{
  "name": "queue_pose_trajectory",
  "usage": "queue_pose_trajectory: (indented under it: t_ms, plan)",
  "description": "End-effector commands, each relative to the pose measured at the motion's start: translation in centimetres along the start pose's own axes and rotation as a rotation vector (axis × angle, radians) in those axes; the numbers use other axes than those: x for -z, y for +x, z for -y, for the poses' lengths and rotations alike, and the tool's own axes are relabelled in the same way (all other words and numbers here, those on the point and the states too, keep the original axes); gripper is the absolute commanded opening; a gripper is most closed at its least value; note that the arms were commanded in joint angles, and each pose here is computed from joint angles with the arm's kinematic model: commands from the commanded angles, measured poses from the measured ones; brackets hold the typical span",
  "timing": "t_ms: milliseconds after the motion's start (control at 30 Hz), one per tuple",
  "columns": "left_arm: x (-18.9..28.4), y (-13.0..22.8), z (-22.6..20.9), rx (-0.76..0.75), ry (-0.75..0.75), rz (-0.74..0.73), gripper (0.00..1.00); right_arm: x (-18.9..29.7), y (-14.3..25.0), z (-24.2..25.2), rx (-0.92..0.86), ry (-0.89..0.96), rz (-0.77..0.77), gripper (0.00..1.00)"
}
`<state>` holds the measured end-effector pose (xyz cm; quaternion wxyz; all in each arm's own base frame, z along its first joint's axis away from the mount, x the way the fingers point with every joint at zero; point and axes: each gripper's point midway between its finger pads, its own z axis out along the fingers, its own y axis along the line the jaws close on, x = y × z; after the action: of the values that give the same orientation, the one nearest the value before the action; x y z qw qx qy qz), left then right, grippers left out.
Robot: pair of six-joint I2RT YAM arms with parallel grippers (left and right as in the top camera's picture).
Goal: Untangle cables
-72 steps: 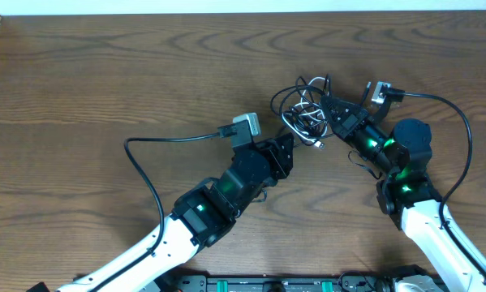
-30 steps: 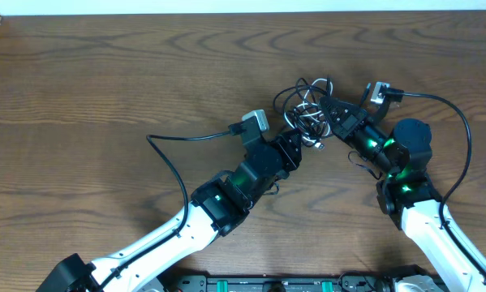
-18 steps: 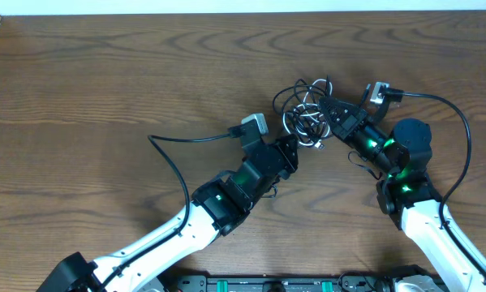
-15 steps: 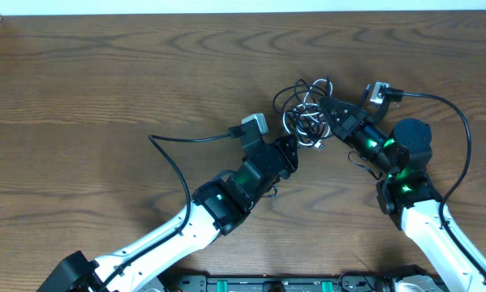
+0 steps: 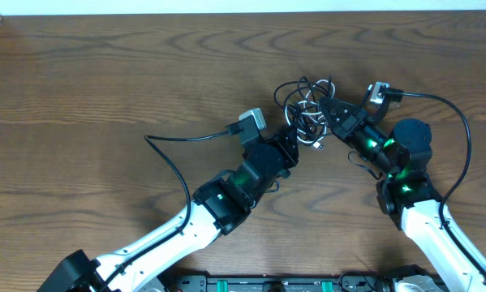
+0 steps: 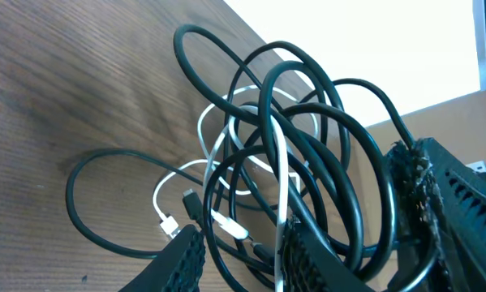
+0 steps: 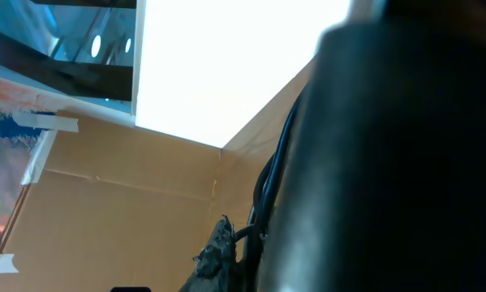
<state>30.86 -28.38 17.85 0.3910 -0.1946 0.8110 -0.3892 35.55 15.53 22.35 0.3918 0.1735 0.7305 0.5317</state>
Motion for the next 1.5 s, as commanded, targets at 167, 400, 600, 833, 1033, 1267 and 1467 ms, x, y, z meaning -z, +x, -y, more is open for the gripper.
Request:
queue_pose_trajectory:
  t_ms: [167,400,600,833,1033,1267,1467]
  plan:
    - [-1.8,0.1,0.0,0.010,0.014,0.036,0.19,-0.2,0.2,-0.9,0.010,-0.022,-0.011,0.02]
    - [-2.3,0.6,-0.6,0.003,-0.003,0.028,0.08,-0.2,0.1,-0.8,0.010,-0.018,-0.004,0.03]
    - [-1.8,1.9,-4.0,-0.048,-0.144,-0.037,0.08,-0.2,-0.2,-0.6,0.010,-0.009,0.013,0.03]
    - [2.2,3.0,-9.2,-0.129,-0.385,-0.150,0.08,-0.2,-0.9,0.3,0.033,0.034,0.057,0.05]
    - [7.4,1.4,-10.6,-0.166,-0.481,-0.159,0.08,0.0,-1.7,1.5,0.029,0.094,0.103,0.03]
    - [13.7,-2.1,-11.2,-0.189,-0.509,-0.070,0.07,0.5,-2.8,2.3,0.039,0.118,0.135,0.03]
    - [17.6,-5.2,-9.8,-0.144,-0.399,0.054,0.08,0.7,-3.2,2.8,0.030,0.135,0.143,0.01]
